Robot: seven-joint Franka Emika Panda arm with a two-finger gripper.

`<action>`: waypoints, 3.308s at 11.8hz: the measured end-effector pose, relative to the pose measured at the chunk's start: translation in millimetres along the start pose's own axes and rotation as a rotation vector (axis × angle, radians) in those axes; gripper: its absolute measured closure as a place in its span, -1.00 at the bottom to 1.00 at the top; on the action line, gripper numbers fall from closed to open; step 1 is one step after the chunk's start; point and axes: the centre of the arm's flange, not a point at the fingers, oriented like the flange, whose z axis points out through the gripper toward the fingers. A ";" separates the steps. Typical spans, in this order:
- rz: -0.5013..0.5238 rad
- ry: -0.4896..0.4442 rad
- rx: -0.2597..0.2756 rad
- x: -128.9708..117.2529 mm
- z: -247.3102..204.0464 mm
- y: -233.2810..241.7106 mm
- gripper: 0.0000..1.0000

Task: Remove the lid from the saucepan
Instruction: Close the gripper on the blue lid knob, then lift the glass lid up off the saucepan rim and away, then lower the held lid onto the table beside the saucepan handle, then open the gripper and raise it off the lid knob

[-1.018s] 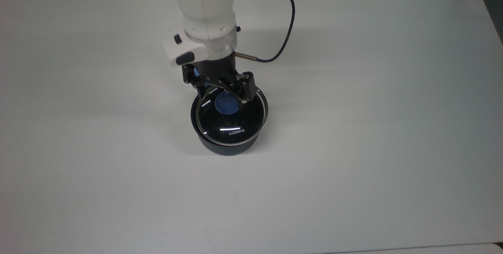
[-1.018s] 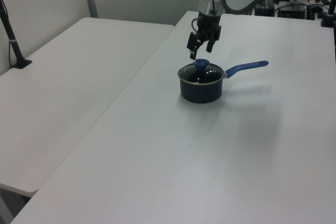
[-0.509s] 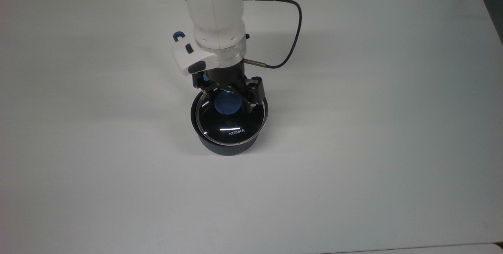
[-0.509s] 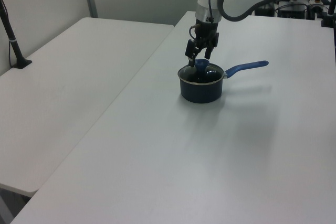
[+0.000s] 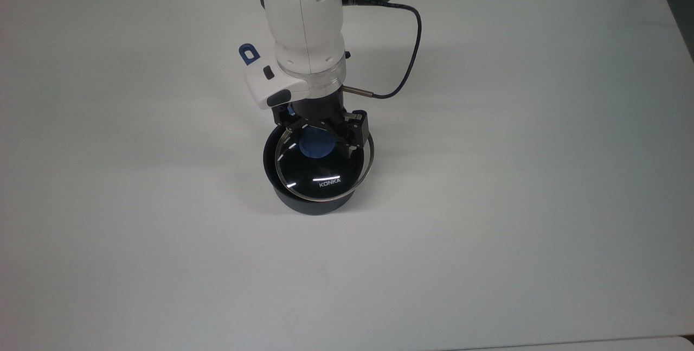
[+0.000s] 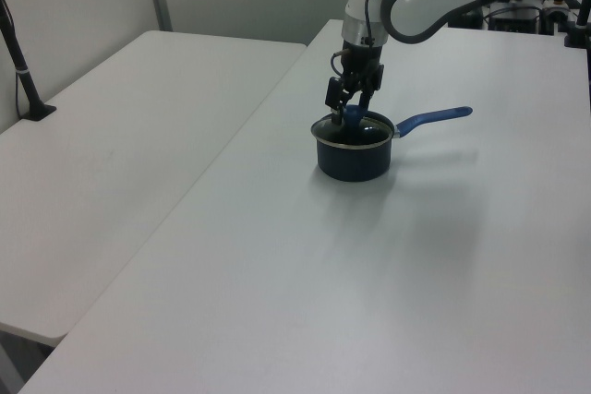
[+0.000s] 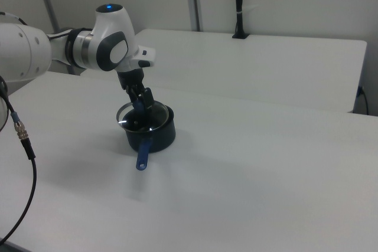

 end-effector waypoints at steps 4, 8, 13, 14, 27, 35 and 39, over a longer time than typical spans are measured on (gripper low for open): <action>0.000 0.001 -0.001 0.2 -0.1 0.2 -0.43; 0.006 0.021 0.007 4.4 -17.2 2.9 -0.34; -0.186 -0.090 -0.042 -49.4 -127.5 43.8 -0.34; -0.249 -0.123 -0.055 -76.4 -138.5 56.1 -0.34; -0.357 -0.268 -0.093 -179.2 51.6 96.8 -0.34; -0.302 -0.236 -0.119 -149.3 -52.3 47.0 -1.00; -0.115 -0.121 -0.107 -107.3 -164.2 53.6 -1.00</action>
